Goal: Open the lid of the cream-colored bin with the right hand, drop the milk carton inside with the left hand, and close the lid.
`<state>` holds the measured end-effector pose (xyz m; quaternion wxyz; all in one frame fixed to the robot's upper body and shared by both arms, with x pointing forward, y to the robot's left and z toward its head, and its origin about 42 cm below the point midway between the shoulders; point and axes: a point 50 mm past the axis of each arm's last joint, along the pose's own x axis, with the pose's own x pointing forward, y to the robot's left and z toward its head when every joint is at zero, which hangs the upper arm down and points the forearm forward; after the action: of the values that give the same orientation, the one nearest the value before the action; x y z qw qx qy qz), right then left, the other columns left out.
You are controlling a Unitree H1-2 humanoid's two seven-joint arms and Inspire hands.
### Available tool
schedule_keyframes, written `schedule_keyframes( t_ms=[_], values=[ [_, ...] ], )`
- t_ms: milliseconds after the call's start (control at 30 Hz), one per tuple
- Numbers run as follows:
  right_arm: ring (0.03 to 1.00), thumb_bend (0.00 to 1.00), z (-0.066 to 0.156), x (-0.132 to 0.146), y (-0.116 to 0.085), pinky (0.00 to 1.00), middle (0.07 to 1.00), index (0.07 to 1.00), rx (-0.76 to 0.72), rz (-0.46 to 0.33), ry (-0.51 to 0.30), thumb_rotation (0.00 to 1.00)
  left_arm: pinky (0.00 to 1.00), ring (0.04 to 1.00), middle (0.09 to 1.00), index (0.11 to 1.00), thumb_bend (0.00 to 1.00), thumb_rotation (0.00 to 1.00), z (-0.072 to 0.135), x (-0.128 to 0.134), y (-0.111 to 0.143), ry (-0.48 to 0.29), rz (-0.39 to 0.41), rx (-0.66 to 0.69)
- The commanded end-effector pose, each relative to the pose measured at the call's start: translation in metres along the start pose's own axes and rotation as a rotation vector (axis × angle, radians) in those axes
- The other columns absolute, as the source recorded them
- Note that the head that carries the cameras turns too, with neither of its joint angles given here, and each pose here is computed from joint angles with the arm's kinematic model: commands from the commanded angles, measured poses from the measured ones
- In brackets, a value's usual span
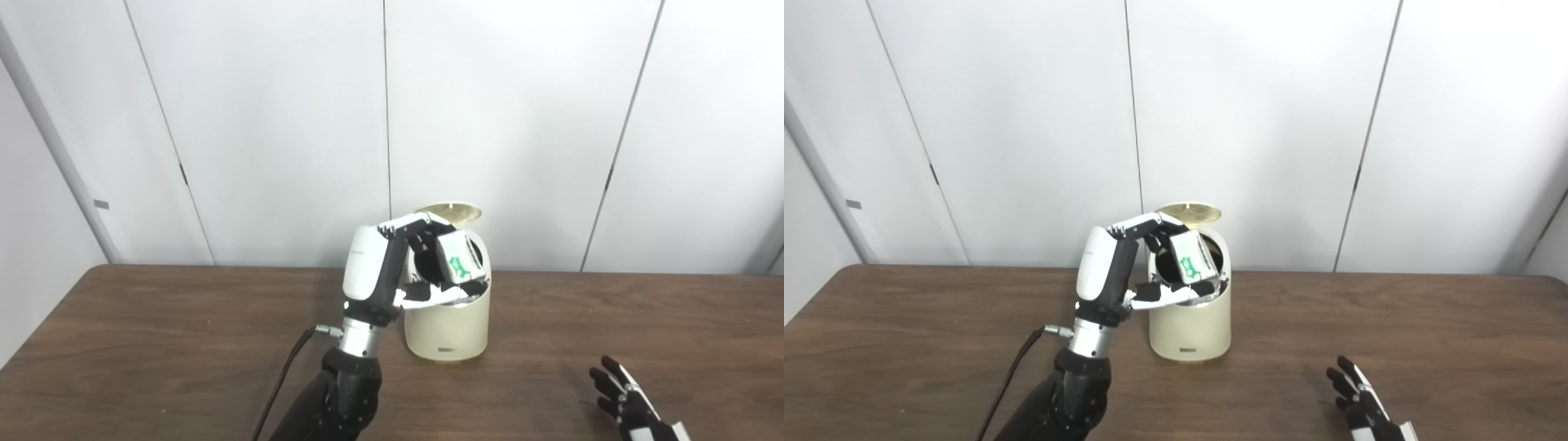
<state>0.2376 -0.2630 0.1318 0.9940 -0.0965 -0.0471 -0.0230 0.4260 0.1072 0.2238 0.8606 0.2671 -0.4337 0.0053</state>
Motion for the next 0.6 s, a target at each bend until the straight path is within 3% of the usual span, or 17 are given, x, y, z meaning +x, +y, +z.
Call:
schedule_keyframes(
  t_ms=[0, 567],
  values=[
    [0.914, 0.69, 0.0145, 0.003, -0.0024, 0.89, 0.889, 0.932, -0.009, 0.0, -0.07, 1.0, 0.37, 0.444, 0.494, 0.481, 0.48, 0.0, 0.0072, 0.0244, 0.0069, -0.088, 0.034, 0.014],
    [0.919, 0.69, 0.0136, 0.002, -0.005, 0.9, 0.892, 0.932, -0.012, 0.002, -0.052, 1.0, 0.37, 0.444, 0.494, 0.487, 0.48, 0.0, 0.0006, 0.034, 0.0153, -0.094, 0.07, 0.015]
  ],
)
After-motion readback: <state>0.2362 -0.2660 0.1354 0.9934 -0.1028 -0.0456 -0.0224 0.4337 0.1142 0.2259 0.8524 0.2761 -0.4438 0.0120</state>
